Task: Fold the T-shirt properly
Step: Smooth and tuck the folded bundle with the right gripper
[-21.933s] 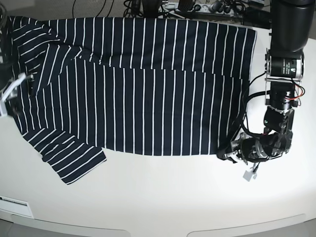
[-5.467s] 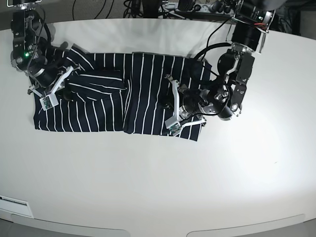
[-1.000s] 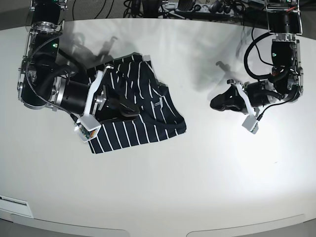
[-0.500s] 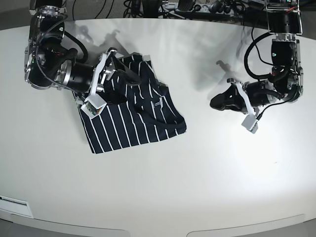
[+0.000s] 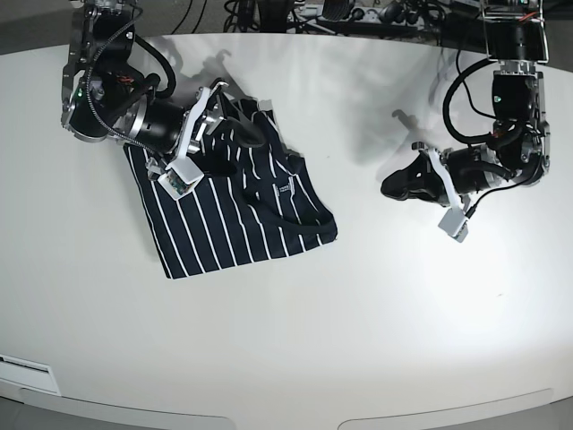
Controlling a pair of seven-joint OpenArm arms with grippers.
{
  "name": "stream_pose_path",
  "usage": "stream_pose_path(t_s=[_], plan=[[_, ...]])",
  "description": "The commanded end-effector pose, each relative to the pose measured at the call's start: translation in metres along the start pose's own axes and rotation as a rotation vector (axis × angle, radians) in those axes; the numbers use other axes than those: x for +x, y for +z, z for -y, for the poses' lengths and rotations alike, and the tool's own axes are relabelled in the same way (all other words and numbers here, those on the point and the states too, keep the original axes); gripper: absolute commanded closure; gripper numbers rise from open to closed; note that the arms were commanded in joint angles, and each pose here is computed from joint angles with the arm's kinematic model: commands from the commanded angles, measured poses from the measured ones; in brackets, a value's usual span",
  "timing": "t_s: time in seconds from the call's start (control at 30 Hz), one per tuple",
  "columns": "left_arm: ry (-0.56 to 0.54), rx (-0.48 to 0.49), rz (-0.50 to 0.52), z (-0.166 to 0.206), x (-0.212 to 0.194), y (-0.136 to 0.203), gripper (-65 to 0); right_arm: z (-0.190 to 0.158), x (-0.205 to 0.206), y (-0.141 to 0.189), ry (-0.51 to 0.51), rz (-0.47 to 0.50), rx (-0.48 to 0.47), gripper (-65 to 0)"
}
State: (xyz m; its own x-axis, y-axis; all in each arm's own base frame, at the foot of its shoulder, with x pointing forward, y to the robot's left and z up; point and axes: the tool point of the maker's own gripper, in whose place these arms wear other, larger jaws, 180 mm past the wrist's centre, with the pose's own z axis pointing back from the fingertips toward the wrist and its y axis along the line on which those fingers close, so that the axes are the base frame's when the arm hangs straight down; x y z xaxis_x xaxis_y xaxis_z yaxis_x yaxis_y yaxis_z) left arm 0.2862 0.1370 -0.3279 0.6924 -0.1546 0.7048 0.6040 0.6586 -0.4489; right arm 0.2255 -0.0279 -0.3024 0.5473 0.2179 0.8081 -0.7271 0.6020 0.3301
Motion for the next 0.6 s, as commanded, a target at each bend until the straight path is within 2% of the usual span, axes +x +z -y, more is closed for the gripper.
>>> stream_pose_path(t_s=[0.0,0.13,0.17,0.2,0.3,0.37,0.57], plan=[[-0.035,-0.003,0.042,0.000,0.015,0.006,0.0,-0.002,0.009,-0.001,0.015,0.039,0.011,-41.6],[-0.035,-0.003,0.041,0.000,0.015,0.006,0.0,0.002,0.002,-0.006,0.019,0.015,-0.006,-41.2],[-0.035,-0.002,0.041,0.000,0.015,0.006,0.0,0.002,0.004,-0.006,0.019,0.023,-0.006,-38.1],[-0.035,-0.003,0.042,0.000,0.015,0.006,0.0,0.001,0.006,-0.006,0.018,0.036,-0.004,-32.7],[-0.035,-0.003,0.042,0.000,0.015,0.006,0.0,-0.003,0.010,-0.006,0.006,0.059,0.021,-10.6],[-0.035,-0.003,0.042,0.000,0.015,0.006,0.0,-0.007,0.012,-0.005,-0.006,0.072,0.044,-1.1],[-0.035,-0.003,0.042,0.000,0.015,0.006,0.0,-0.030,0.021,-0.002,-0.067,0.125,0.168,0.0]])
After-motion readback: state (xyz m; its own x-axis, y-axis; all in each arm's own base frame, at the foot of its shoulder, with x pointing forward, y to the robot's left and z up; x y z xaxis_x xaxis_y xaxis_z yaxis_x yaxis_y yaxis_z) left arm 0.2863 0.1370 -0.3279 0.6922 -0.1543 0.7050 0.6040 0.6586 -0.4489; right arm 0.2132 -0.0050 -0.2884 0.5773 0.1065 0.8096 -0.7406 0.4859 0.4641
